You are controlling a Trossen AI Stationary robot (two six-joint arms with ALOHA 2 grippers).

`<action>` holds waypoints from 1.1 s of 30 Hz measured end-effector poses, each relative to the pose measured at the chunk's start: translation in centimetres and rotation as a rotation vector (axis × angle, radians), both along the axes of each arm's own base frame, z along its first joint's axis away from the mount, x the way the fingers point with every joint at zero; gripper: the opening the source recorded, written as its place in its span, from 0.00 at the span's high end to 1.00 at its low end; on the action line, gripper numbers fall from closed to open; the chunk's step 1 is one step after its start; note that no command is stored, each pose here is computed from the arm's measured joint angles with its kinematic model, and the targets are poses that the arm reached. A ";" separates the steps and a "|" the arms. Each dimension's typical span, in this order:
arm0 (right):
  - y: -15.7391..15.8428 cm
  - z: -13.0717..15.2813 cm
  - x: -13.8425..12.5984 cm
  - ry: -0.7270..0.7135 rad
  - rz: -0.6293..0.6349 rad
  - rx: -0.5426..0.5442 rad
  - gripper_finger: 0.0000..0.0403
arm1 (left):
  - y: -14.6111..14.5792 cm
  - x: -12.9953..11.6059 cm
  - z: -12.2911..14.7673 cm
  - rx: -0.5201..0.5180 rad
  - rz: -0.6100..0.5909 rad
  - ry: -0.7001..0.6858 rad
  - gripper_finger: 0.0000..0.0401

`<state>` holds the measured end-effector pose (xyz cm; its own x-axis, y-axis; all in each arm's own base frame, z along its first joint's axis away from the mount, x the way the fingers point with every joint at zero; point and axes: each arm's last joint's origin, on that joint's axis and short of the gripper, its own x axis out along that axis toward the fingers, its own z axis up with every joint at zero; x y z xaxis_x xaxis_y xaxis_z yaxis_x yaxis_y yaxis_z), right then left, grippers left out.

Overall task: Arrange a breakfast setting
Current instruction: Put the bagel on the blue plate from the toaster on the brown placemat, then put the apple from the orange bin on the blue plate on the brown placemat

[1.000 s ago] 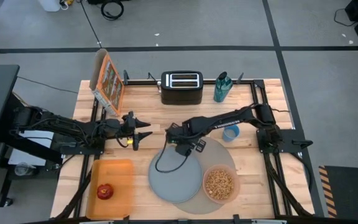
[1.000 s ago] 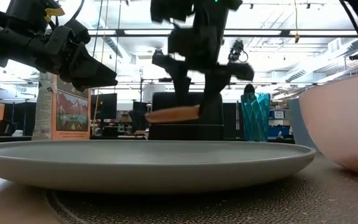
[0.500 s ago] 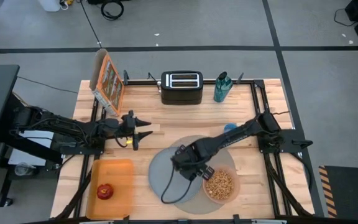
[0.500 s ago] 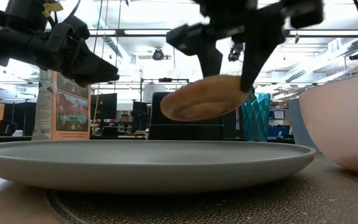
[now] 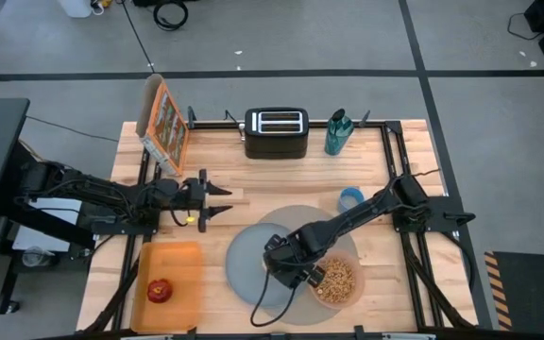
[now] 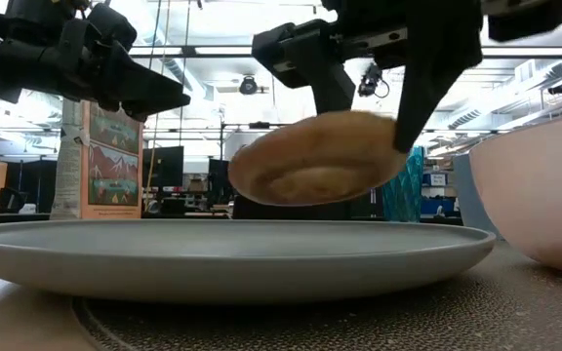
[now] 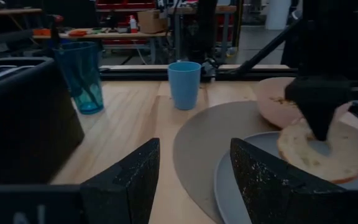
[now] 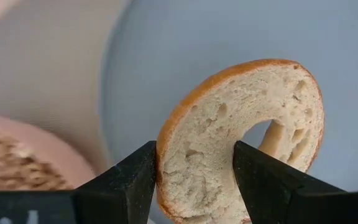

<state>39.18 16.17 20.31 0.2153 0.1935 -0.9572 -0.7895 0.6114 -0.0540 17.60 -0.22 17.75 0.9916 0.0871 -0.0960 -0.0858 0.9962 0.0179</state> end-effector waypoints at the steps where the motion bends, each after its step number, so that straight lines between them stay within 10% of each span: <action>1: 0.1 -0.1 0.0 -0.016 -0.006 -0.026 0.48 | -0.1 0.0 0.0 -0.002 -0.010 0.001 0.49; 20: 1.3 1.9 -0.5 -0.030 -0.151 -0.089 0.27 | -3.3 0.0 1.7 -0.102 -0.301 -0.093 0.49; 33: -2.7 6.0 -2.9 -0.034 -0.496 -0.270 0.36 | -7.3 1.1 8.7 -0.202 -0.263 0.528 0.49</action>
<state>36.30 13.46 26.35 0.2495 -0.1898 -0.9496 -0.4059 0.8698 -0.2805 18.72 -7.54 26.42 0.7916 -0.2251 -0.5680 0.1322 0.9707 -0.2005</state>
